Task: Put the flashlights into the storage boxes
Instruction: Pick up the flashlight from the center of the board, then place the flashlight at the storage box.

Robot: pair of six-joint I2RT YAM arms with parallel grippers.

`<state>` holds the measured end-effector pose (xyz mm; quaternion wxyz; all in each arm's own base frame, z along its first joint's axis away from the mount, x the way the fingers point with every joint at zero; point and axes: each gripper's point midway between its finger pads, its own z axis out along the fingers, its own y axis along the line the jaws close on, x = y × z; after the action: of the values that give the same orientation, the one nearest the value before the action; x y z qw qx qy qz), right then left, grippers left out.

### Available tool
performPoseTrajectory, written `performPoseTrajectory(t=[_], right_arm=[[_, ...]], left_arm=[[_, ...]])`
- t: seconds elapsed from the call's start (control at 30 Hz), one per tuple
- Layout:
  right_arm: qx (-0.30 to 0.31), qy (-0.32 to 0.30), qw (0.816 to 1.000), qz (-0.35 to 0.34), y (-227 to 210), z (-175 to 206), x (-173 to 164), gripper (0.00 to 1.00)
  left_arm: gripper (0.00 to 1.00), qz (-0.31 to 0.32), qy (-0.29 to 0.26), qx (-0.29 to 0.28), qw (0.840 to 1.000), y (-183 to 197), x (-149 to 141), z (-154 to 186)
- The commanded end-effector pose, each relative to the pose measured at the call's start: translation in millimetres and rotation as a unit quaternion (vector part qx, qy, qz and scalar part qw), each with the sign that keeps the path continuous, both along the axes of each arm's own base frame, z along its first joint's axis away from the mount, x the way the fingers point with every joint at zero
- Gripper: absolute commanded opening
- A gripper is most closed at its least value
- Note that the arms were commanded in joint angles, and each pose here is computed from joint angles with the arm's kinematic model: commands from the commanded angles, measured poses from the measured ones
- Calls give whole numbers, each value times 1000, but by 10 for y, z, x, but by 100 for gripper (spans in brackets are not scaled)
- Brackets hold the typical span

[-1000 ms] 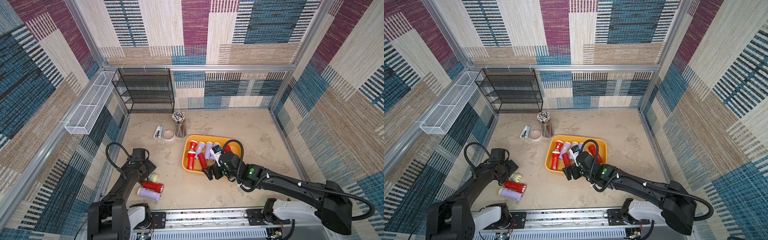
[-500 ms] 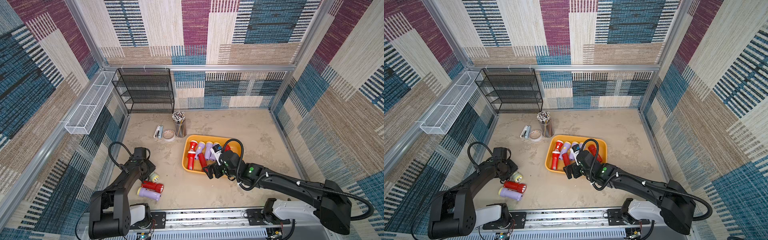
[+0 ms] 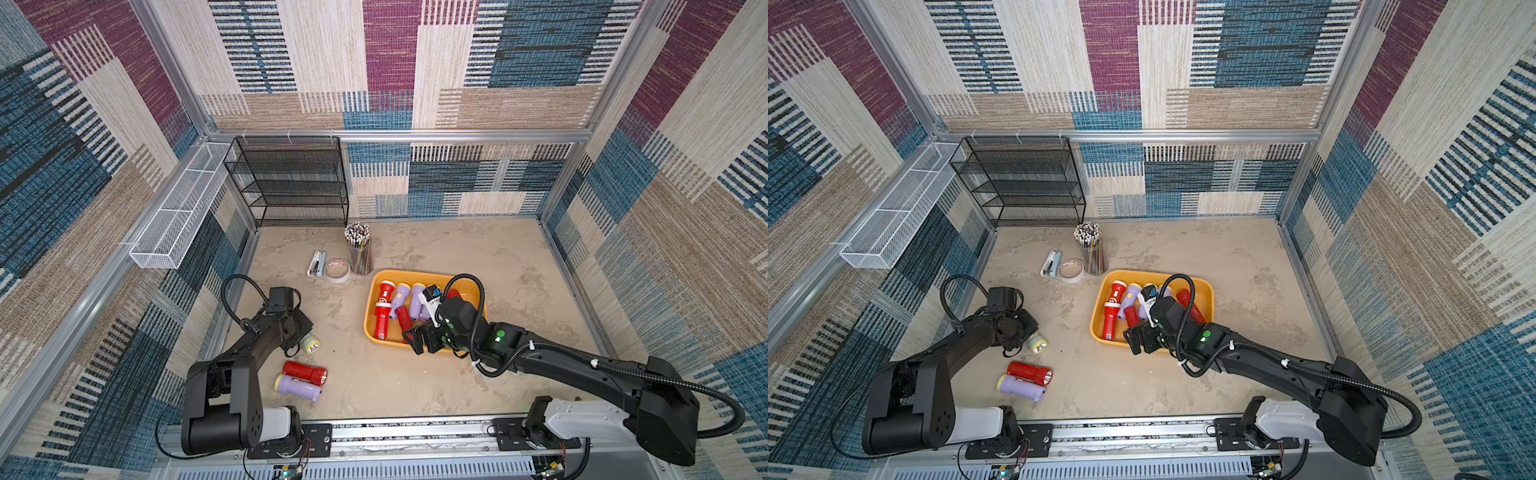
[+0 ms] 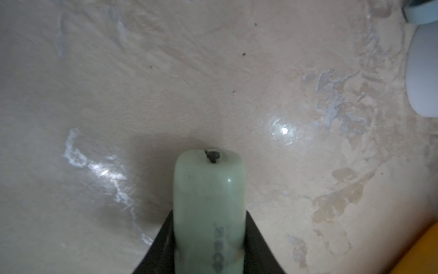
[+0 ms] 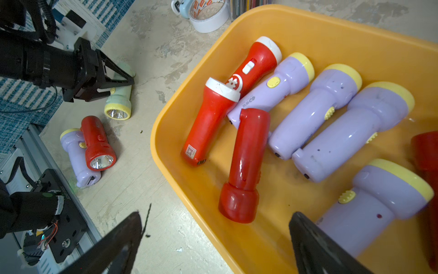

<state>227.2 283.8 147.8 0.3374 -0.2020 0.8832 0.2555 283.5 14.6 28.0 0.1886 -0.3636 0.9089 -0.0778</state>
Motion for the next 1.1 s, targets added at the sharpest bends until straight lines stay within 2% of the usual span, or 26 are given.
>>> performPoseTrajectory(t=[0.0,0.23,0.53,0.83,1.07], right_arm=[[2,-5,1000,-13,2,60,53,100],[-9,-11,999,-28,-20,129,120,100],[-42,-39,995,-76,-268,344,252,100],[-39,-57,989,-131,-626,636,308,100],[-33,-66,983,-169,-873,829,302,100]], left_arm=[[5,-30,22,-1,999,-62,-167,28],[5,-70,-26,-24,997,-340,-194,349],[6,-172,-78,-39,981,-1061,-90,783],[6,-282,-110,-18,953,-1831,183,1161],[7,-366,-100,-6,925,-2553,366,1118]])
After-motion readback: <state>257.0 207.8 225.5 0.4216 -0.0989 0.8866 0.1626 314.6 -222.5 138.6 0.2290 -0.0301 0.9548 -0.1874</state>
